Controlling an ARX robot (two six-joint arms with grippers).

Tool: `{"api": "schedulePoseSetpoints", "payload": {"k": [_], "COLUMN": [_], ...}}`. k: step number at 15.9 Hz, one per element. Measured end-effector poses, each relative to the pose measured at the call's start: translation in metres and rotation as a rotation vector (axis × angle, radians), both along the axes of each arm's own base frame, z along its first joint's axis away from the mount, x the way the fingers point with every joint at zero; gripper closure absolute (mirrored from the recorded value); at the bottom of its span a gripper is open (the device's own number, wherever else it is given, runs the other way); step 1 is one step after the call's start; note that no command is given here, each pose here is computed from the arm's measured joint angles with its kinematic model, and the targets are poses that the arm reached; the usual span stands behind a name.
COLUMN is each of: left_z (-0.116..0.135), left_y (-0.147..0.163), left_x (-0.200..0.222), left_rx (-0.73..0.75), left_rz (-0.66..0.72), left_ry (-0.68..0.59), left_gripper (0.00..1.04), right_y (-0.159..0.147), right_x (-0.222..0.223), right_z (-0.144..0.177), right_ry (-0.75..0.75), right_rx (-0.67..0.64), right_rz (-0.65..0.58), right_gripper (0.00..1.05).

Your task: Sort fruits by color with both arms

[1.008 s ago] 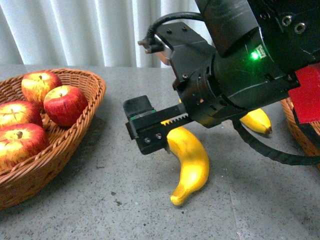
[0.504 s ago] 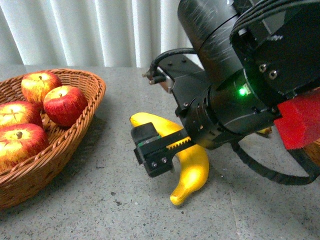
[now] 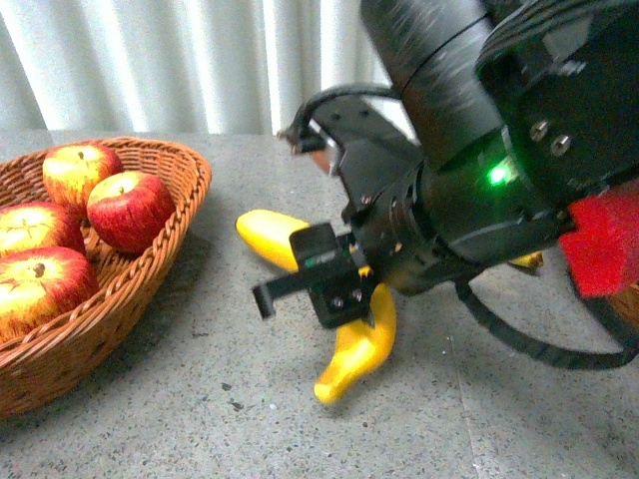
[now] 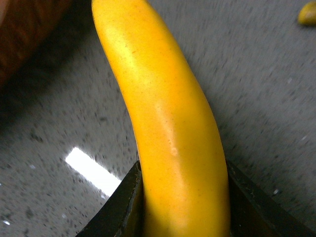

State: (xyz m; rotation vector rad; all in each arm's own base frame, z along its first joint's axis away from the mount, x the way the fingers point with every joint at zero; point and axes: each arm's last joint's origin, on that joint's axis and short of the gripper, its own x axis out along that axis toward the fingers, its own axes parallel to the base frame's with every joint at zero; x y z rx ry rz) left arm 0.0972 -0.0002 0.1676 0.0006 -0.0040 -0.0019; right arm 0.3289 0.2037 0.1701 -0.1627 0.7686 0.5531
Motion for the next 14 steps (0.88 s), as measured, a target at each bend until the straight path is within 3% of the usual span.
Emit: {"api": "schedulePoseSetpoints", "payload": {"k": [3, 6, 8, 10, 14], "left_z": [0.0, 0.0, 0.0, 0.0, 0.0], "left_y": [0.0, 0.0, 0.0, 0.0, 0.0], "left_x": [0.0, 0.0, 0.0, 0.0, 0.0], "left_rx": [0.0, 0.0, 0.0, 0.0, 0.0], "left_rz": [0.0, 0.0, 0.0, 0.0, 0.0], "left_ry": [0.0, 0.0, 0.0, 0.0, 0.0], "left_gripper": [0.07, 0.07, 0.07, 0.07, 0.07], "right_y": [-0.025, -0.082, -0.13, -0.188, -0.286], "right_x": [0.009, -0.001, 0.0, 0.0, -0.03], "right_z": [0.061, 0.126, 0.124, 0.092, 0.059], "right_ry": [-0.168, -0.434, -0.469, -0.397, -0.354], "right_rx": [0.249, 0.524, 0.514, 0.43, 0.274], "right_rz": [-0.027, -0.03, -0.118, -0.253, -0.357], "right_gripper": [0.65, 0.65, 0.65, 0.65, 0.65]}}
